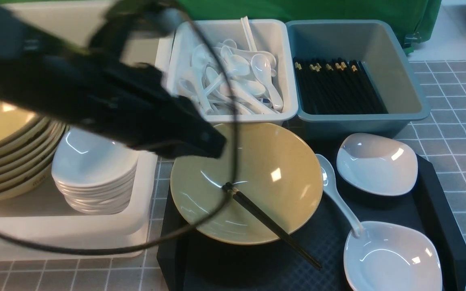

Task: On grey table put chopsticks spoon bowls plates into blue grey white boxes.
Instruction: 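Pick up the chopsticks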

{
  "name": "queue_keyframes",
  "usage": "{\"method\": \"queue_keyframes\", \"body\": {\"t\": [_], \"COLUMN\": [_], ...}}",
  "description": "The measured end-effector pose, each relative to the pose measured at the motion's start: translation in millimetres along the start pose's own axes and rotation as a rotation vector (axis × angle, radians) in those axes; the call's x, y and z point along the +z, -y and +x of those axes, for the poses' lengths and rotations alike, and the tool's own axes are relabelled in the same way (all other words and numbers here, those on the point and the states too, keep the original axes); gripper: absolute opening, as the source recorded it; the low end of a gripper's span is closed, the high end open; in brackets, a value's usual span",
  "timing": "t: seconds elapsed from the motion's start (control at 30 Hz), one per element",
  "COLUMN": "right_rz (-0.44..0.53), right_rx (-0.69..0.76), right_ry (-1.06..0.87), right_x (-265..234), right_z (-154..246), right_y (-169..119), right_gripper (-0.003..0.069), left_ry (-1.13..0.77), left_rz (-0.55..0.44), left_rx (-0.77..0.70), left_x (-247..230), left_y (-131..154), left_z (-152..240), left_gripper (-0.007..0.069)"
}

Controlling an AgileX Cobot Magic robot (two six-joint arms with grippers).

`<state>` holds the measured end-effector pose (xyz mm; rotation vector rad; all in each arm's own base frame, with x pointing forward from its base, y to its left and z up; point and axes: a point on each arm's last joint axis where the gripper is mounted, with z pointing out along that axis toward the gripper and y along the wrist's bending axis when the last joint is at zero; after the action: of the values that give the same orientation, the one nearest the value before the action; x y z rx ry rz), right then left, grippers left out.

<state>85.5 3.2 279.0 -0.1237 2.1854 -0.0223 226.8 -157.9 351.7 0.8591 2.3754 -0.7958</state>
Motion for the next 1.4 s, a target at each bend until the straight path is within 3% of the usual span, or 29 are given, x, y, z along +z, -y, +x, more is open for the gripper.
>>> {"method": "queue_keyframes", "body": {"t": [0.1,0.13,0.2,0.27,0.33,0.37,0.5,0.63,0.93,1.27,1.4], "right_rz": [-0.042,-0.044,-0.075,-0.097,-0.123,-0.124,-0.139,-0.14,-0.14,-0.14,-0.14], "right_rx": [-0.023,-0.025,-0.043,-0.061,-0.087,-0.089,-0.102,-0.103,-0.102,-0.102,-0.102], "right_ry": [-0.003,-0.003,0.0,0.011,0.035,0.037,0.048,0.05,0.053,0.057,0.058], "right_x": [10,10,16,17,17,17,17,17,17,17,17], "right_z": [10,11,17,17,15,15,14,14,14,13,13], "right_y": [-5,-6,-10,-12,-15,-15,-17,-17,-17,-17,-17], "right_gripper": [0.0035,0.0035,0.0036,0.0036,0.0036,0.0036,0.0036,0.0036,0.0036,0.0036,0.0036], "left_ry": [-0.132,-0.145,-0.234,-0.277,-0.321,-0.325,-0.355,-0.396,-0.451,-0.419,-0.41], "left_rz": [-0.064,-0.067,-0.106,-0.112,-0.096,-0.095,-0.056,-0.012,0.049,0.016,-0.002], "left_rx": [0.305,0.322,0.552,0.663,0.815,0.813,1.001,1.095,1.235,1.237,1.17], "left_x": [33,36,56,67,86,87,114,134,166,176,176], "left_y": [4,3,2,0,-3,-4,-14,-22,-36,-40,-40], "left_z": [-7,-7,-4,-2,-1,0,1,6,15,13,12], "left_gripper": [0.0024,0.0028,0.0097,0.0145,0.027,0.027,0.0413,0.0431,0.0347,0.0035,0.0022]}}
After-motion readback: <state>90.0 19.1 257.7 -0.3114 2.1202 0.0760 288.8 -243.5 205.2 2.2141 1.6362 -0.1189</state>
